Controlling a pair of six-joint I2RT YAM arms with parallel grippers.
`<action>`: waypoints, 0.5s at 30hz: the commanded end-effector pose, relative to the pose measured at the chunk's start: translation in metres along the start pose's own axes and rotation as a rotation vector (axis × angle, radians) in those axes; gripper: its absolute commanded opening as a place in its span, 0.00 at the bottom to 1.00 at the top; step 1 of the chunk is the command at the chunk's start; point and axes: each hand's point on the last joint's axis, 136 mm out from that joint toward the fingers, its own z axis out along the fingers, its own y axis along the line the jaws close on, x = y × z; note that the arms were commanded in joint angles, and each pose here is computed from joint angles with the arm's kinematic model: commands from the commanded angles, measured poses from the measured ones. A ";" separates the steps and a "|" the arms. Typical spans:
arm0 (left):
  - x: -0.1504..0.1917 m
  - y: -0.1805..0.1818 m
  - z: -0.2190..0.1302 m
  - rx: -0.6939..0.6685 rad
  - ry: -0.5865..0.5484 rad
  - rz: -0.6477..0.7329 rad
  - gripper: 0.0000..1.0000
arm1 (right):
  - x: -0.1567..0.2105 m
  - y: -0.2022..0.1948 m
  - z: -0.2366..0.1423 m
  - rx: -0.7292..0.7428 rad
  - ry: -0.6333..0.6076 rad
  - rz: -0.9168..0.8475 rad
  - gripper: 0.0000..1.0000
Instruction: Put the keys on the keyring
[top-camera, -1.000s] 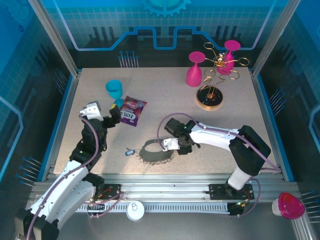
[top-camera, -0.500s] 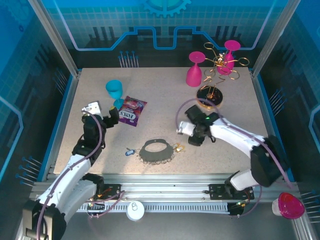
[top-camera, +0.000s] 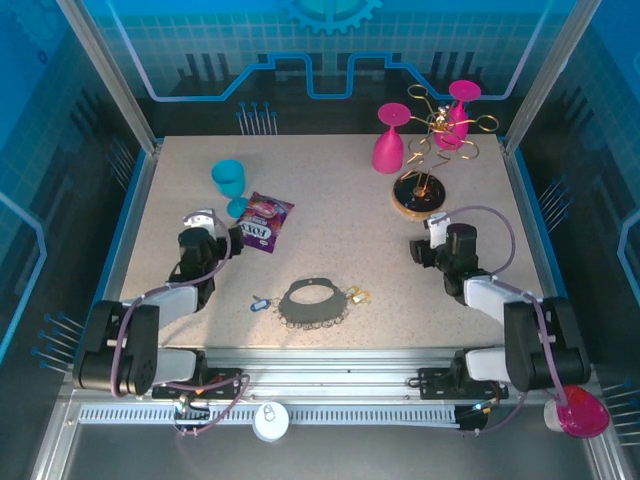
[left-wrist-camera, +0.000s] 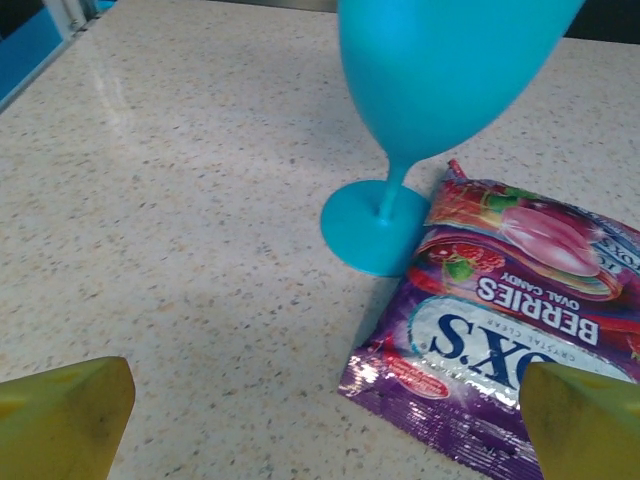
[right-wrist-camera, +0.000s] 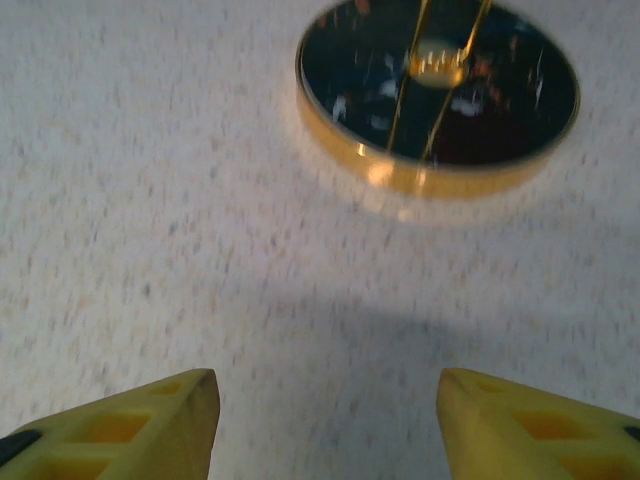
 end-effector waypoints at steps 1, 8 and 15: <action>-0.025 -0.009 0.003 0.070 -0.112 0.016 0.99 | -0.048 -0.002 0.011 -0.027 -0.219 -0.023 0.60; -0.003 -0.019 0.029 0.130 -0.057 0.027 0.99 | -0.034 -0.013 0.012 -0.034 -0.264 0.040 0.67; -0.007 -0.011 0.029 0.075 -0.092 0.016 0.99 | -0.036 -0.016 0.015 -0.023 -0.252 0.048 0.80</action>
